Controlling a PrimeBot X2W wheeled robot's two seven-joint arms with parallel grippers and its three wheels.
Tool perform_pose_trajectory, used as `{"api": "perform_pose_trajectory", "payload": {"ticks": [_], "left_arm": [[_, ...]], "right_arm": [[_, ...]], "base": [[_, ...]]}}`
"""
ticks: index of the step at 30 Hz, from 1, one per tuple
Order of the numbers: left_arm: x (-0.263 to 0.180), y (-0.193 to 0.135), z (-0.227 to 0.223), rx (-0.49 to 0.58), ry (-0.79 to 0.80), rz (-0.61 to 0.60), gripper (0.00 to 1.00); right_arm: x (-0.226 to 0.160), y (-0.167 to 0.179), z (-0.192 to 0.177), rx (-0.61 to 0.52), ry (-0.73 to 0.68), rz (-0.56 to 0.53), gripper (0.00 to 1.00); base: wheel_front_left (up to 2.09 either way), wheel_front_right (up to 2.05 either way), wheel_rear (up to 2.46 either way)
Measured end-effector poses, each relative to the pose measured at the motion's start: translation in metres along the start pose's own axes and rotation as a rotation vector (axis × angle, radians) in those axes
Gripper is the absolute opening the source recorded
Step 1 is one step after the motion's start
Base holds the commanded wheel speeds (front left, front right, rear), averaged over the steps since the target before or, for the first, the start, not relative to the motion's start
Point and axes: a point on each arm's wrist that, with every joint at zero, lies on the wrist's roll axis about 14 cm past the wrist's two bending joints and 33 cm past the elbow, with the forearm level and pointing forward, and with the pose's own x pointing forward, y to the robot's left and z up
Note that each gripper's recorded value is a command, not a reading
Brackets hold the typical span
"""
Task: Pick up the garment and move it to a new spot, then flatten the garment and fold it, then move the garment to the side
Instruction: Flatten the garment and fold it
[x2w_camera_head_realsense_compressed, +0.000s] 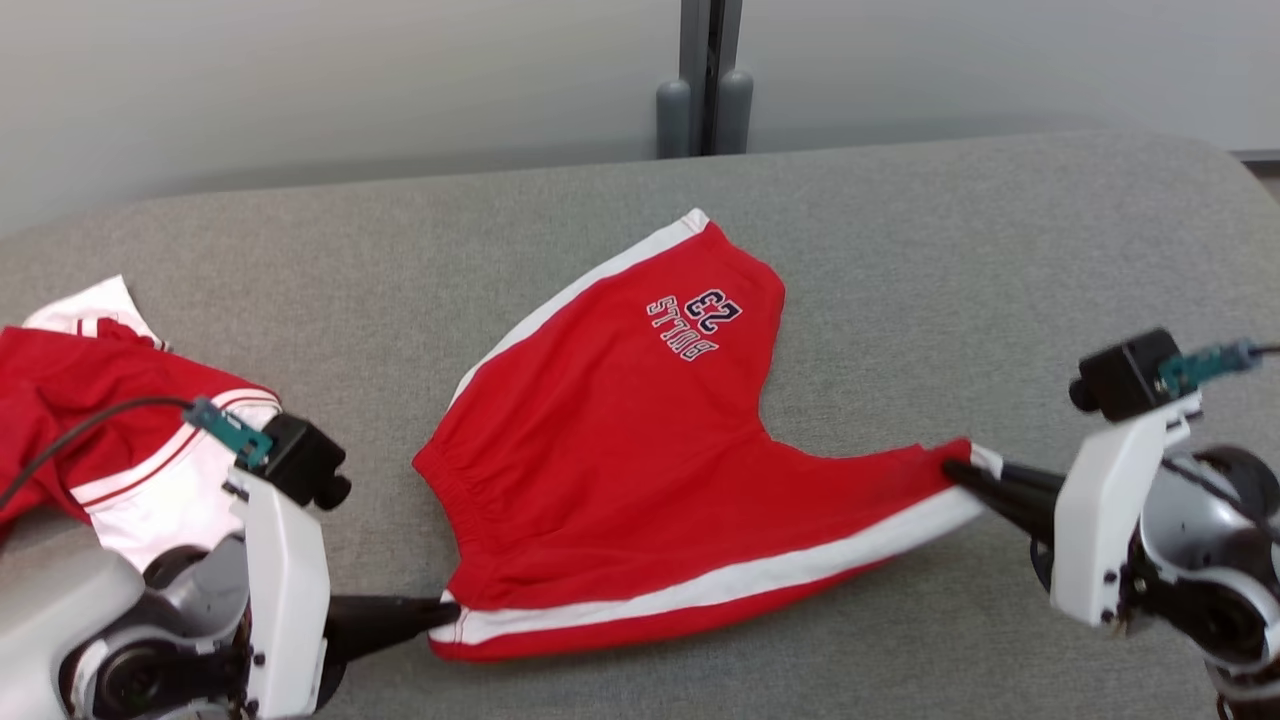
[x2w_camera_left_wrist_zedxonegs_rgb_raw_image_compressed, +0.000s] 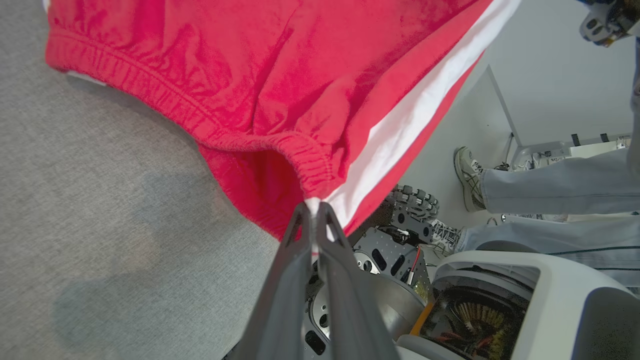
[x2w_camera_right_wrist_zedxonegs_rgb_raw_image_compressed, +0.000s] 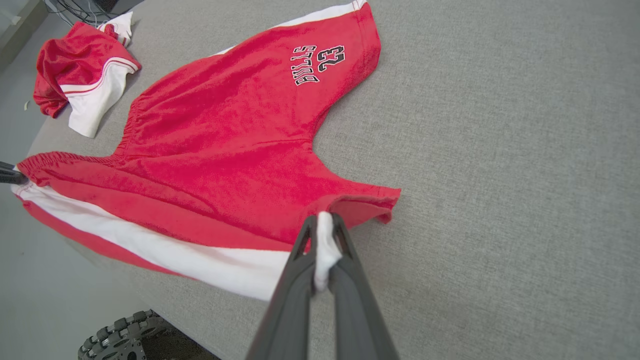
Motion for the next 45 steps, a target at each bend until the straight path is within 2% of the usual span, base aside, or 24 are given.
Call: {"api": "perform_pose_trajectory", "payload": {"ticks": [7, 14, 25, 30, 35, 38, 45], "left_arm": [[0.0, 0.02, 0.021, -0.131, 0.063, -0.027, 0.0], [-0.003, 0.043, 0.05, -0.21, 0.05, -0.028, 0.0], [0.002, 0.078, 0.084, -0.299, -0.008, -0.018, 0.0], [0.004, 0.096, 0.097, -0.328, -0.036, 0.001, 0.0], [0.004, 0.116, 0.094, -0.374, -0.043, 0.029, 0.0], [0.003, 0.126, 0.095, -0.399, -0.068, 0.041, 0.0], [0.005, 0.13, 0.098, -0.415, -0.085, 0.03, 0.0]], "right_arm": [[0.032, -0.007, 0.038, -0.007, 0.059, -0.017, 0.0], [0.071, -0.023, 0.061, 0.033, 0.129, -0.039, 0.0], [0.138, -0.01, 0.103, 0.004, 0.108, 0.016, 0.0], [0.162, -0.013, 0.128, -0.023, 0.051, 0.012, 0.0], [0.184, -0.02, 0.129, -0.014, 0.056, 0.008, 0.0], [0.192, -0.021, 0.139, 0.004, 0.01, 0.014, 0.0], [0.21, -0.03, 0.137, 0.01, 0.019, -0.004, 0.0]], "base": [[0.0, 0.0, 0.0], [0.0, 0.0, 0.0], [0.0, 0.0, 0.0], [0.0, 0.0, 0.0], [0.0, 0.0, 0.0], [0.0, 0.0, 0.0], [0.0, 0.0, 0.0]]}}
